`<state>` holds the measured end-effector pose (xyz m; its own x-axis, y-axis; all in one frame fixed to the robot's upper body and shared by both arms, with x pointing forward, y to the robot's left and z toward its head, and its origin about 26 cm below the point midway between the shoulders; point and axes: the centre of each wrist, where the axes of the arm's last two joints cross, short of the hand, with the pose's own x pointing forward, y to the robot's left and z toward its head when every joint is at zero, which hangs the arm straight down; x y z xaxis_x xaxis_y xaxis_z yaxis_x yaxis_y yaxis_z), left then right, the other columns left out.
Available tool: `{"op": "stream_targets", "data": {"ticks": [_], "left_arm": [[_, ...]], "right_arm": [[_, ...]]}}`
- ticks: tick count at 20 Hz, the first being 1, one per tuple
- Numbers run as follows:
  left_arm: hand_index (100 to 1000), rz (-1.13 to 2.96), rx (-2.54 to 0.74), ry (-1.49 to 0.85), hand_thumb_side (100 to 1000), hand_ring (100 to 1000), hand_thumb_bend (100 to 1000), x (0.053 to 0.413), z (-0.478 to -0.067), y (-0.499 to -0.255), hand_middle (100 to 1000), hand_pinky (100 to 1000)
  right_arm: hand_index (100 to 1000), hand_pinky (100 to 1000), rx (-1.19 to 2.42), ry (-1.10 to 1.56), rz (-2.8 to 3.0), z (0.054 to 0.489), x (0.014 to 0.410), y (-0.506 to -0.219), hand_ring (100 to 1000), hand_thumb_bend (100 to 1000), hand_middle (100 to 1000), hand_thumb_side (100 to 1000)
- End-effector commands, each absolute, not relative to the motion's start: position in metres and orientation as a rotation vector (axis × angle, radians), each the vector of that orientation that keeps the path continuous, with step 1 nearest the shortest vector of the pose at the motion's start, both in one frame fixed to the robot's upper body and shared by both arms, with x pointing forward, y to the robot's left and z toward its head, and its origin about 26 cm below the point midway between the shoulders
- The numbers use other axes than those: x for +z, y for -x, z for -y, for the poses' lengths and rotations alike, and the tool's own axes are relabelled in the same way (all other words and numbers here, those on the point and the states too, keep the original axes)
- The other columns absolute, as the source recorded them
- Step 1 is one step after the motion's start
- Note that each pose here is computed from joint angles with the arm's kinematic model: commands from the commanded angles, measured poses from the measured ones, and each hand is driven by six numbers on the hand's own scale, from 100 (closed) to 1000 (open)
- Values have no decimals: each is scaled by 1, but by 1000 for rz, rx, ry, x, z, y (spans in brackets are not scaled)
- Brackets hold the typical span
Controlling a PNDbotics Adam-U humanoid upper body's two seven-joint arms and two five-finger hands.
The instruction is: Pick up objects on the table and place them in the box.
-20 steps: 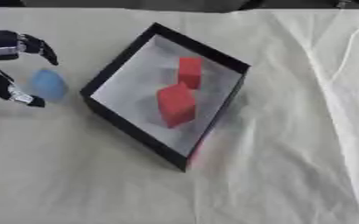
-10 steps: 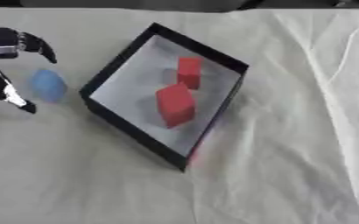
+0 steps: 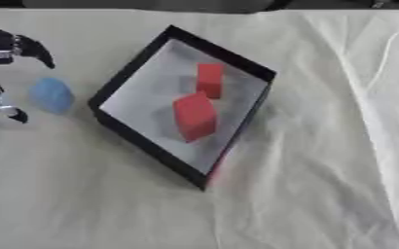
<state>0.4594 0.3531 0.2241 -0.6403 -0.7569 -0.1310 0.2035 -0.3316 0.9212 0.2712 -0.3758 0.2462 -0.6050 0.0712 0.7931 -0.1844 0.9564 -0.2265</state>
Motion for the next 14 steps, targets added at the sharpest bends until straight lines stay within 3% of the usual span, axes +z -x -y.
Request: {"op": "stream_targets", "data": {"ticks": [1, 7, 14], "left_arm": [[831, 1017, -2445, -556, 193, 881, 759, 235, -357, -461, 808, 891], [834, 1009, -2430, -574, 126, 881, 767, 228, -355, -466, 810, 890], [826, 1021, -2408, -571, 144, 867, 633, 218, -356, -468, 780, 878]], "right_arm": [[798, 971, 390, -52, 2210, 375, 256, -268, 668, 100, 629, 543], [795, 971, 394, -46, 2199, 375, 253, -268, 665, 100, 626, 545], [792, 971, 395, -36, 2184, 374, 250, -268, 661, 100, 625, 547]]}}
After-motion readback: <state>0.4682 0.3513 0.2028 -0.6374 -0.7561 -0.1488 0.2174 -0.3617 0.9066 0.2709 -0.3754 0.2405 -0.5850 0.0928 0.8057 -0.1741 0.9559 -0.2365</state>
